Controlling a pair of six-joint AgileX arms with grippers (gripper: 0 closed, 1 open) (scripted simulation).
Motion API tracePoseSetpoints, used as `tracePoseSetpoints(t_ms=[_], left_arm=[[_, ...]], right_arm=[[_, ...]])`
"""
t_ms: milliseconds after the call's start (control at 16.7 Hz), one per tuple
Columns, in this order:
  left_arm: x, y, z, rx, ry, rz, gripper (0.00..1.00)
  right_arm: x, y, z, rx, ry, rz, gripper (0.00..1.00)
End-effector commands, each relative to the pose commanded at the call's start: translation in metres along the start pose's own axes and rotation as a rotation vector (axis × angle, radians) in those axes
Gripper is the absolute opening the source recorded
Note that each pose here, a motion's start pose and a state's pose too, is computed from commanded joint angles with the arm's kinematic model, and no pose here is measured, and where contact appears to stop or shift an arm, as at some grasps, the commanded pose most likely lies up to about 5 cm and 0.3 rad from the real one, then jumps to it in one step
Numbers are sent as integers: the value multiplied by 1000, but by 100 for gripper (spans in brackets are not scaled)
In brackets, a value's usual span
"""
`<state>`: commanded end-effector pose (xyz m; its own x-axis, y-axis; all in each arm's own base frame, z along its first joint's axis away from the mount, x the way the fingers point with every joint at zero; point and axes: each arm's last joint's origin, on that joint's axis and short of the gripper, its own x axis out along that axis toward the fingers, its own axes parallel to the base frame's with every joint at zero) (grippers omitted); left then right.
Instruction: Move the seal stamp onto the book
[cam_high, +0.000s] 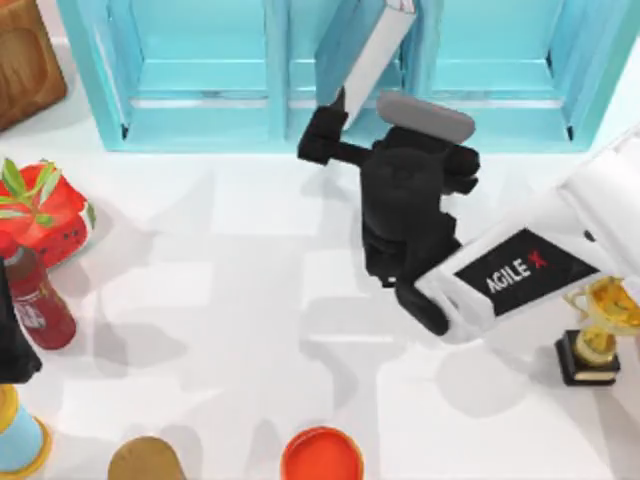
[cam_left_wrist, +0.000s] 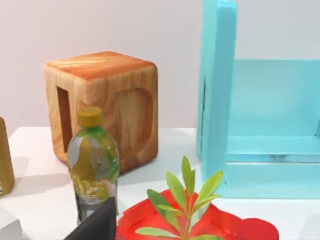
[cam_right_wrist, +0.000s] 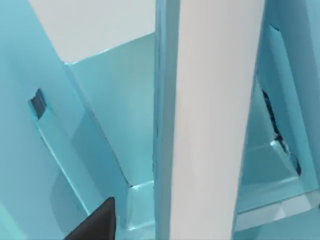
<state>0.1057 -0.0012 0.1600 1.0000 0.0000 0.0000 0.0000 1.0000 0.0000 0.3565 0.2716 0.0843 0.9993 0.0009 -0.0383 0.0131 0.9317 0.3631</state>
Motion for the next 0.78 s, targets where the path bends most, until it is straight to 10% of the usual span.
tracePoseSetpoints(t_ms=[780], left_arm=[[0, 0, 0, 0, 0, 0, 100]], right_arm=[[25, 8, -18, 27, -12, 5, 100]])
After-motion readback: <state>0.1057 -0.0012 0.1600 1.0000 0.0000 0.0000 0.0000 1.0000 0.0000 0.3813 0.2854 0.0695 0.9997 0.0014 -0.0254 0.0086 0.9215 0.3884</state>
